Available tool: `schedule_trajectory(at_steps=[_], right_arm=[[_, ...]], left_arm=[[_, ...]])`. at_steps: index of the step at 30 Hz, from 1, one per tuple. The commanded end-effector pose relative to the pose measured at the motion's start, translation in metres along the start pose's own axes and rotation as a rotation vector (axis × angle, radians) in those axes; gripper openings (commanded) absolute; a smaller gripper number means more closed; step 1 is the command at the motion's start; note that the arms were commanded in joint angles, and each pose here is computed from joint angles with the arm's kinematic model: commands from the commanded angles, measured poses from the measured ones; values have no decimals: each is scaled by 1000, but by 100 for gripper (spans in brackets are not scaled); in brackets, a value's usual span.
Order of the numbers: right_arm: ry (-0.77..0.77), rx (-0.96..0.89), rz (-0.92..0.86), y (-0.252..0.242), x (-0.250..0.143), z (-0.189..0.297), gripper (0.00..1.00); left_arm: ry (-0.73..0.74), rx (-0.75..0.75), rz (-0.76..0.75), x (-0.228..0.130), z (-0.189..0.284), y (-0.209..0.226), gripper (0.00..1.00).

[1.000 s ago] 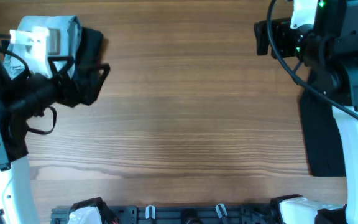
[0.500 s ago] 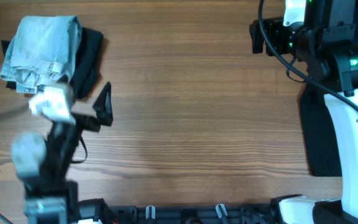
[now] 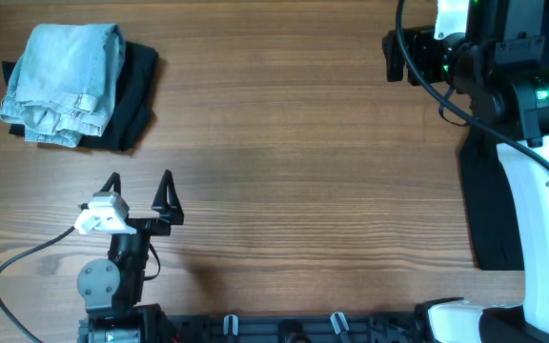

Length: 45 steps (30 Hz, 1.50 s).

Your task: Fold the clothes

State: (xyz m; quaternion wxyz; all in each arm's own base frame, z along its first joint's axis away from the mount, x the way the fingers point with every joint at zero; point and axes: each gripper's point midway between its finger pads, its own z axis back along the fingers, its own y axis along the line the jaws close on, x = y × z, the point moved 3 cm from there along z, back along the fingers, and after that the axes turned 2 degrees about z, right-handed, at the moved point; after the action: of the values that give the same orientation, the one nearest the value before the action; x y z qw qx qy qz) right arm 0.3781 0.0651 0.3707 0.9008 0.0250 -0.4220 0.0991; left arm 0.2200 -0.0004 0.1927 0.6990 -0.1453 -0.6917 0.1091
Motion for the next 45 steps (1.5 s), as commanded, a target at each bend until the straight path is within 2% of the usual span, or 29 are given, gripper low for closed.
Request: schedule_trajectory(at_steps=[1, 11, 45], right_arm=[[9, -18, 8, -3, -1, -3, 100], [9, -18, 9, -3, -1, -3, 100], [9, -18, 9, -3, -1, -3, 100]], left_arm=[[-10, 62, 46, -2, 2, 9, 100], [88, 162, 51, -31, 7, 28, 100], [62, 151, 42, -27, 8, 26, 100]])
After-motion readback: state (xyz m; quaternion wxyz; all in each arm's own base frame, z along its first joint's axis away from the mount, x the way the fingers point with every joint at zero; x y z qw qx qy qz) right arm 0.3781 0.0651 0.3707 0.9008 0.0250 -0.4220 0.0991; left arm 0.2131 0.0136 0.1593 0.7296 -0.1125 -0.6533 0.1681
